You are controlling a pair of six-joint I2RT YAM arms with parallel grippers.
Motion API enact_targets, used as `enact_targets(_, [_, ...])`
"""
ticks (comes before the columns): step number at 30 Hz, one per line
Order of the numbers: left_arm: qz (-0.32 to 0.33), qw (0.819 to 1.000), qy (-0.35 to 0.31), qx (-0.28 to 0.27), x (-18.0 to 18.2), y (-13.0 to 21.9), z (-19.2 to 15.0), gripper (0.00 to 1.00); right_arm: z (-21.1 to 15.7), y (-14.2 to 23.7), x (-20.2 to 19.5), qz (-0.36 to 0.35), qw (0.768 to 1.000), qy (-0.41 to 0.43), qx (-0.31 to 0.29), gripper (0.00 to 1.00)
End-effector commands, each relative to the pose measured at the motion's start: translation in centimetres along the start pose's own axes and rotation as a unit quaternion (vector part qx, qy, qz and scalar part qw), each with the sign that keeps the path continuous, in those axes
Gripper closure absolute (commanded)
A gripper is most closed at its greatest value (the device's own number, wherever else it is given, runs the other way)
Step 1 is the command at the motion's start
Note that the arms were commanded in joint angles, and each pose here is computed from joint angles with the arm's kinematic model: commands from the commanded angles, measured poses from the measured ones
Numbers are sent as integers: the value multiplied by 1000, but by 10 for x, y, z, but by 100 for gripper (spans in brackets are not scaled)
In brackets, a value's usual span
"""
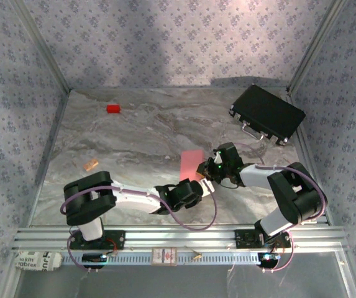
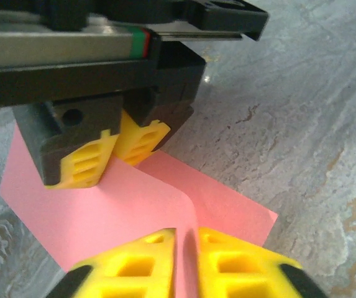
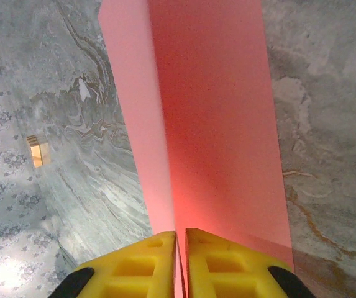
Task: Fold a paper plane with a square sheet of paper (pick it up from the middle)
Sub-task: Fold the triangle a second time at the center of the table.
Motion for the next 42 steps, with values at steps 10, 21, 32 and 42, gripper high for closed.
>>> enact_targets(10, [-45, 983, 172, 42, 27, 5, -2, 100, 9, 29, -6, -35, 998, 10, -48, 66])
enact_targets(21, [-163, 918, 360, 18, 24, 12, 3, 100, 9, 81, -24, -84, 990, 24, -112, 53])
enact_targets(32, [-147, 894, 423, -9, 35, 14, 10, 100, -26, 66, -24, -52, 996, 34, -58, 84])
enact_targets(42, [-139, 901, 410, -18, 40, 16, -1, 97, -53, 26, -2, -12, 999, 49, -10, 88])
Point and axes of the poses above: each hand's point on the last joint's axis, 136 mm out from that joint toward the fingers, its own y axis back along the fingers, its own x axis along the line the jaws close on, z = x × y, the point moved 1 cm from there along y, back along the fingers, and after that the axes turned 12 degrees about -y, right-handed, at the moved point
